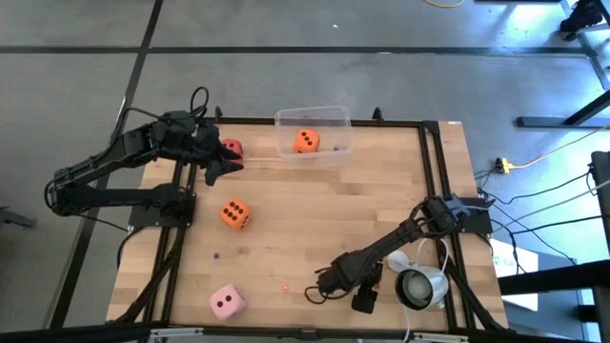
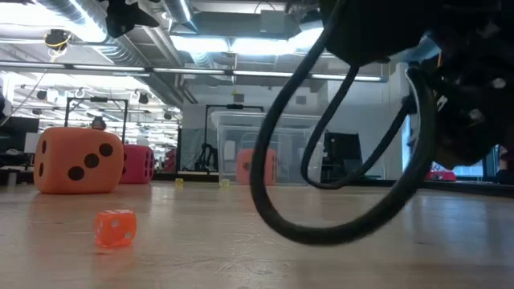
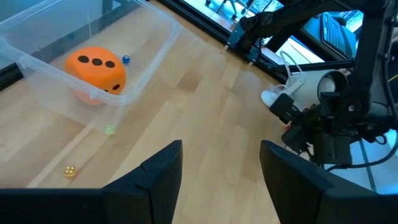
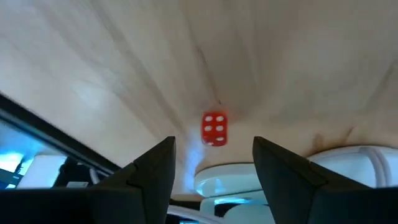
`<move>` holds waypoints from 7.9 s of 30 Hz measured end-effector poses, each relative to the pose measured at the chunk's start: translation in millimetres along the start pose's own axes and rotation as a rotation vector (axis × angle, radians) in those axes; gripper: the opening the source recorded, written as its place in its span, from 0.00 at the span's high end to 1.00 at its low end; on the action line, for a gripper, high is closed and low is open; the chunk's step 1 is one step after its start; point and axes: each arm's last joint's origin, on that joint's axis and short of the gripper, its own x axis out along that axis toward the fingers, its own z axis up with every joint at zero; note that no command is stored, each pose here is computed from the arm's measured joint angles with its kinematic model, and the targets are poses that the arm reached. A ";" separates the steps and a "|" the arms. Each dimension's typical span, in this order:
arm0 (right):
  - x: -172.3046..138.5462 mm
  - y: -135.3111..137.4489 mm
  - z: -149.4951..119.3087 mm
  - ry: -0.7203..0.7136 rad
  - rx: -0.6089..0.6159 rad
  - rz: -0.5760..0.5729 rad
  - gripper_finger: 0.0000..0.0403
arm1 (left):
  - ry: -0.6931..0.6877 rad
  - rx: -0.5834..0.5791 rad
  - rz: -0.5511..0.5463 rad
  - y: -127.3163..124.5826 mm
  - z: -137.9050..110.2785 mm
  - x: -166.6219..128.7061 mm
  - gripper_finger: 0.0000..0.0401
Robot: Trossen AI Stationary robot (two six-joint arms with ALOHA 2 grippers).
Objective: Pick & Place Dice
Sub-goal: Put the small red dice into the transparent bin, then put the large orange dice into the transparent bin
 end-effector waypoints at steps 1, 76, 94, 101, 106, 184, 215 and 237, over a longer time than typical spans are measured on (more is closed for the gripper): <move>1.1 -0.7 0.1 0.002 -0.002 -0.002 0.47 | 0.000 0.000 0.000 0.0 0.0 0.0 0.48; -126.5 -21.3 -142.4 -0.932 0.550 0.227 0.88 | -0.053 0.008 0.060 1.1 3.6 0.1 0.48; -206.6 -146.8 -203.5 -1.324 0.639 0.142 0.88 | -0.259 0.038 -0.206 -29.5 7.9 24.5 0.48; -235.6 -190.6 -198.8 -1.392 0.510 0.165 0.88 | -0.269 0.046 -0.126 -52.2 7.4 13.8 0.51; -255.8 -222.2 -173.2 -1.435 0.437 0.190 0.88 | -0.240 0.061 -0.099 -70.4 11.4 1.0 0.54; -234.3 -359.5 -15.1 -1.189 0.643 0.193 0.46 | 0.094 -0.012 0.155 -77.8 -18.3 -2.8 0.64; -264.2 -224.3 -212.3 -1.614 0.441 0.253 0.57 | 0.815 0.790 0.340 -66.9 -97.6 85.7 0.25; -259.6 -211.0 -226.0 -1.666 0.467 0.194 0.57 | 0.711 0.590 0.269 -55.4 -121.7 72.7 0.25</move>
